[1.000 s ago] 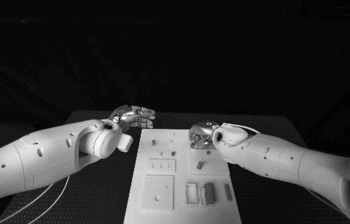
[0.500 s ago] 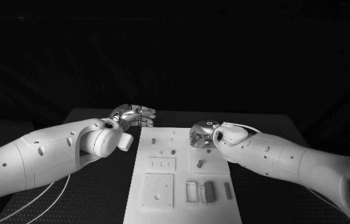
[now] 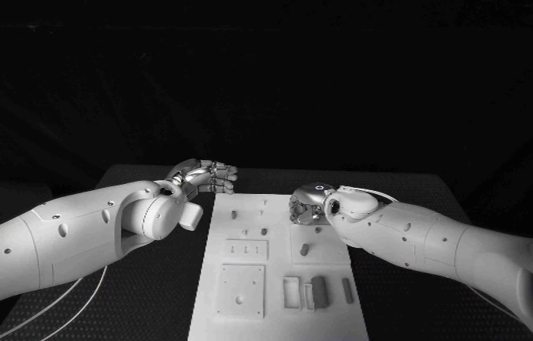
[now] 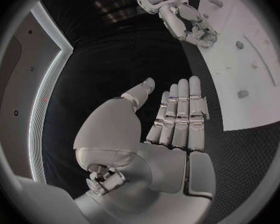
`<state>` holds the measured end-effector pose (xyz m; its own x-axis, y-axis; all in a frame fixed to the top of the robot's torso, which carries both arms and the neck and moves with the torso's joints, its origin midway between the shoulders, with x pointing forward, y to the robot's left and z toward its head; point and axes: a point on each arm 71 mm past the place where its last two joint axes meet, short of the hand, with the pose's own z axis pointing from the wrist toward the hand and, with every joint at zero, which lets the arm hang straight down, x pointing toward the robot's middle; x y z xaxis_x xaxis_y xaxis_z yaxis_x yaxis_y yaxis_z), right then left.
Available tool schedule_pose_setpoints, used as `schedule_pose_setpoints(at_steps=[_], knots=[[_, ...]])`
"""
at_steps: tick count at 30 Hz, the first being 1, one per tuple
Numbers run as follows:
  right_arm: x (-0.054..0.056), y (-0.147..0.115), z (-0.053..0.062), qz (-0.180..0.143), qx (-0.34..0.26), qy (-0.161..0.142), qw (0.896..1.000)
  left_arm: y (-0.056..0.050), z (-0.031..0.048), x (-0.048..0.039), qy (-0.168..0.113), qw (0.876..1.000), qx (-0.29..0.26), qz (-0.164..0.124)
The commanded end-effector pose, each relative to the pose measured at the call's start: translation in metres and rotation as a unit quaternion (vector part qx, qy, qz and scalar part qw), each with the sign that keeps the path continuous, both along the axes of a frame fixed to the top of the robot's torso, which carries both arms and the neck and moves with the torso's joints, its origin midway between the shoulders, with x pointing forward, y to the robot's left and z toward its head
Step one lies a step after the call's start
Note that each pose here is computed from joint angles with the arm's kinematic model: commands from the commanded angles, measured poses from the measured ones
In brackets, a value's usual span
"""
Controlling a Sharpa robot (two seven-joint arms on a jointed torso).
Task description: Assemble the parts on the task board
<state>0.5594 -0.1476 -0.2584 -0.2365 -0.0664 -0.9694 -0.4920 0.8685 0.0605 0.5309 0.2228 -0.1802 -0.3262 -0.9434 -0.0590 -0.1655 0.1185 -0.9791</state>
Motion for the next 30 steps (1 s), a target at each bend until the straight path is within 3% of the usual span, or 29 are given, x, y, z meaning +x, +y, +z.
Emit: schedule_pose_setpoints(at_steps=[1, 12, 30], knots=[[-0.002, 0.002, -0.003, 0.007, -0.007, 0.003, 1.0, -0.003, 0.0016, -0.0001, -0.005, 1.0, -0.003, -0.011], [-0.002, 0.002, 0.0, 0.004, -0.003, -0.012, 1.0, -0.002, 0.0016, 0.0001, -0.005, 1.0, -0.003, -0.01], [-0.001, 0.014, 0.009, 0.0, 0.025, -0.068, 0.997, -0.002, 0.0016, 0.001, -0.006, 1.0, -0.002, -0.008]])
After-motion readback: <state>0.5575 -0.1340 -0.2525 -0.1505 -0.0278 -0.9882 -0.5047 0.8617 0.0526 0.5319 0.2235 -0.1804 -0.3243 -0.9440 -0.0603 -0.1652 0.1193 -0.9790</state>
